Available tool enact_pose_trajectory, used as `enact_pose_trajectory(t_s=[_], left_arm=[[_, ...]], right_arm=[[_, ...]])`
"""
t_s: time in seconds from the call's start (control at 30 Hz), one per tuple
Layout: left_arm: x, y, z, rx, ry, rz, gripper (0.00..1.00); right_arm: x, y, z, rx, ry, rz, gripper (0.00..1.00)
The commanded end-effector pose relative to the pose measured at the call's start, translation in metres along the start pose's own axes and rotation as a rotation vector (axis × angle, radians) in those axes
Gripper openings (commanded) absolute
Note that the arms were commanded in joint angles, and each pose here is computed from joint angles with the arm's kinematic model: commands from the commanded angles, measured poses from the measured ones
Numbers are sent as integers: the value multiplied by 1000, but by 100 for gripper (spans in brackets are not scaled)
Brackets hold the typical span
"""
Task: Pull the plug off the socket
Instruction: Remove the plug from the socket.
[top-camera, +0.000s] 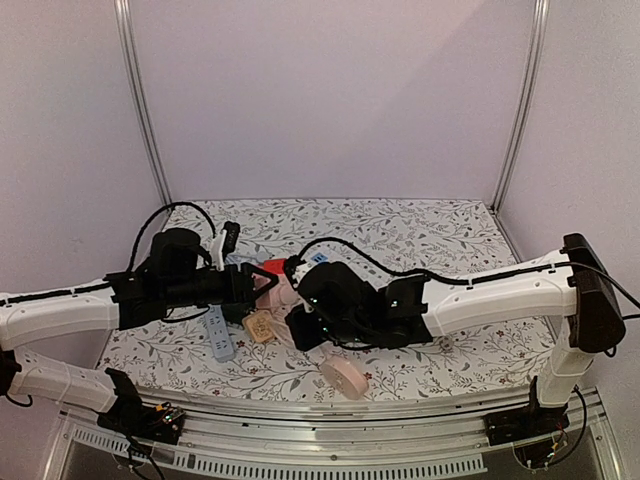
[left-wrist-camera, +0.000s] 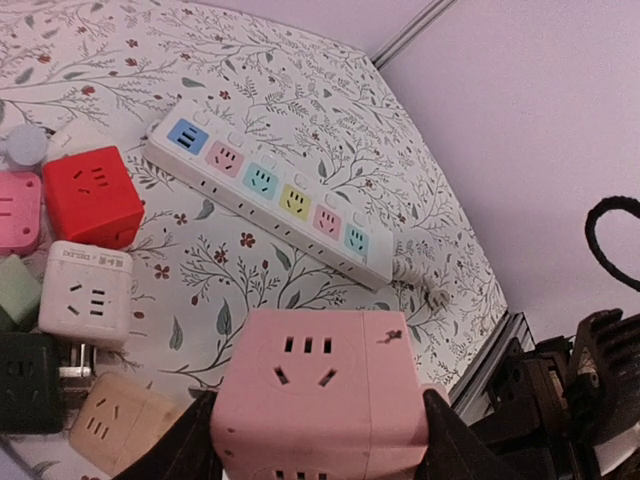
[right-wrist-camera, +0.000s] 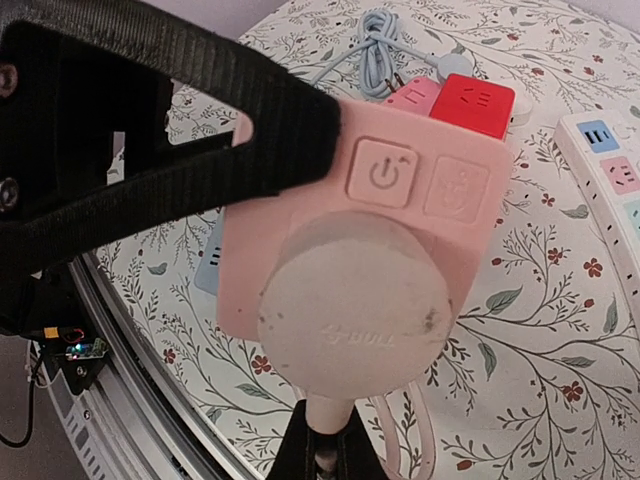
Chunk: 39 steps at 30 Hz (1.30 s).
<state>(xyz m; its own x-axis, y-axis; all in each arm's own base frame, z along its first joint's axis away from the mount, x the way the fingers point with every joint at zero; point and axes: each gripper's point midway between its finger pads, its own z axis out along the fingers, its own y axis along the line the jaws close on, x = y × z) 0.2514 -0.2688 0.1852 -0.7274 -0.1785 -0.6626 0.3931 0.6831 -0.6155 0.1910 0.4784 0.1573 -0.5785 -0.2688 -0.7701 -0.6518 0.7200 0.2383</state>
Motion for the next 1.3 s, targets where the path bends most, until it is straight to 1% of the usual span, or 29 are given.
enact_pose_trajectory(t_s=[0.0, 0.07, 0.13, 0.33, 0.43, 0.53, 0.67, 0.8, 0.93, 1.1, 1.27], left_arm=[[12, 18, 3, -49, 40, 121, 12], [10, 20, 3, -61, 31, 131, 11], [15, 28, 2, -97, 51, 131, 11], [10, 28, -4, -107, 22, 108, 11], [7, 31, -8, -131, 5, 122, 11], [9, 39, -12, -166, 6, 145, 12], [11, 41, -16, -172, 6, 135, 11], [6, 32, -18, -134, -13, 93, 11], [0, 28, -19, -140, 11, -1, 11], [-9, 12, -18, -69, 20, -69, 11], [-16, 3, -19, -7, 7, -116, 11]], right_arm=[[-31, -1, -28, -1, -59, 29, 0], [-38, 0, -35, -7, -75, 35, 0], [-42, 0, -40, -10, -87, 34, 0], [-45, -1, -47, -12, -92, 30, 0], [-50, 3, -53, -35, -101, 43, 0], [-59, 7, -63, -59, -117, 59, 0], [-62, 6, -68, -59, -129, 60, 0], [-50, 0, -59, -30, -109, 59, 0], [-33, -6, -43, 3, -70, 58, 0], [-13, -14, -21, 53, -27, 50, 0], [-9, -31, -13, 112, -12, 53, 0]])
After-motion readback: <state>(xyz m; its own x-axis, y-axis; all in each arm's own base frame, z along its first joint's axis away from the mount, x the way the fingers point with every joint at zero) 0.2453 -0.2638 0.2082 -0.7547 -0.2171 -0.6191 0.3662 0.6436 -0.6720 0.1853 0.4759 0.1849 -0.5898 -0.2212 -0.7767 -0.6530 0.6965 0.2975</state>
